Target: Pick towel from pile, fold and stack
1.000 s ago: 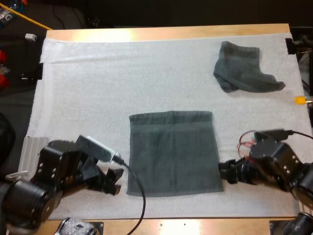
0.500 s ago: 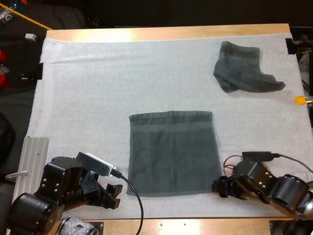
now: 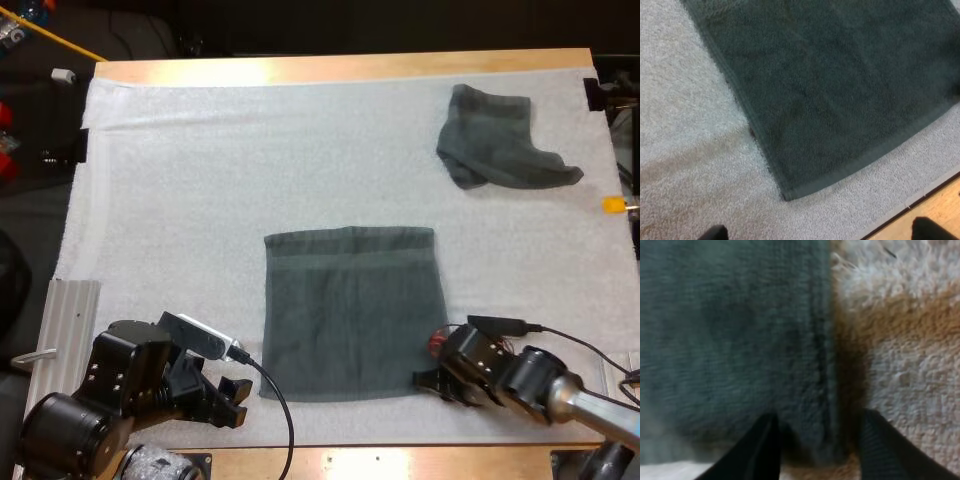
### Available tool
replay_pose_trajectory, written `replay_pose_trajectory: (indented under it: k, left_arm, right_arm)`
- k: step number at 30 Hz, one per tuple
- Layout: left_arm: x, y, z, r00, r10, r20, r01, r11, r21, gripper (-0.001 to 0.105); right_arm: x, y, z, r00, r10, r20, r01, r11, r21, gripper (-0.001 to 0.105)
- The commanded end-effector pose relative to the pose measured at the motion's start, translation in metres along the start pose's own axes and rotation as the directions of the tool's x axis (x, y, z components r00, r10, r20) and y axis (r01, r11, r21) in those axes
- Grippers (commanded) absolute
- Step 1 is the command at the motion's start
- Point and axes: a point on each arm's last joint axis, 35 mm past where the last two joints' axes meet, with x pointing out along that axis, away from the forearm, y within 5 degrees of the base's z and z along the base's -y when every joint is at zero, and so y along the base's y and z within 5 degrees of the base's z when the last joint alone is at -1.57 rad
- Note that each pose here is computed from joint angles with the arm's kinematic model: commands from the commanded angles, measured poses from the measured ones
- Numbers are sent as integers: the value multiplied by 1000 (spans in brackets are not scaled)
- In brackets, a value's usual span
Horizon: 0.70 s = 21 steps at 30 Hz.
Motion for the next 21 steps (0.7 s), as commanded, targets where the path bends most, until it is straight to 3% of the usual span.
replay_pose_trajectory:
  k: [1,7,9,14,21]
  left_arm:
    - [-1,0,-1,1000,-7,-3,7,1000,-6,68]
    - [-1,0,-1,1000,-7,-3,7,1000,-6,68]
    - [-1,0,-1,1000,-7,-3,7,1000,-4,68]
    - [2,1,-2,1000,-7,-2,7,1000,-2,68]
    - [23,6,-5,1000,-18,-22,18,1000,-7,68]
  right_arm:
    - [2,1,1,1000,1,2,-1,1000,7,36]
    - [11,0,-1,999,-26,-35,26,1000,5,36]
    - [11,0,-1,999,-25,-39,25,1000,5,32]
    - [8,0,-1,999,-9,-35,9,1000,6,3]
    - [-10,2,3,998,43,37,-44,999,8,0]
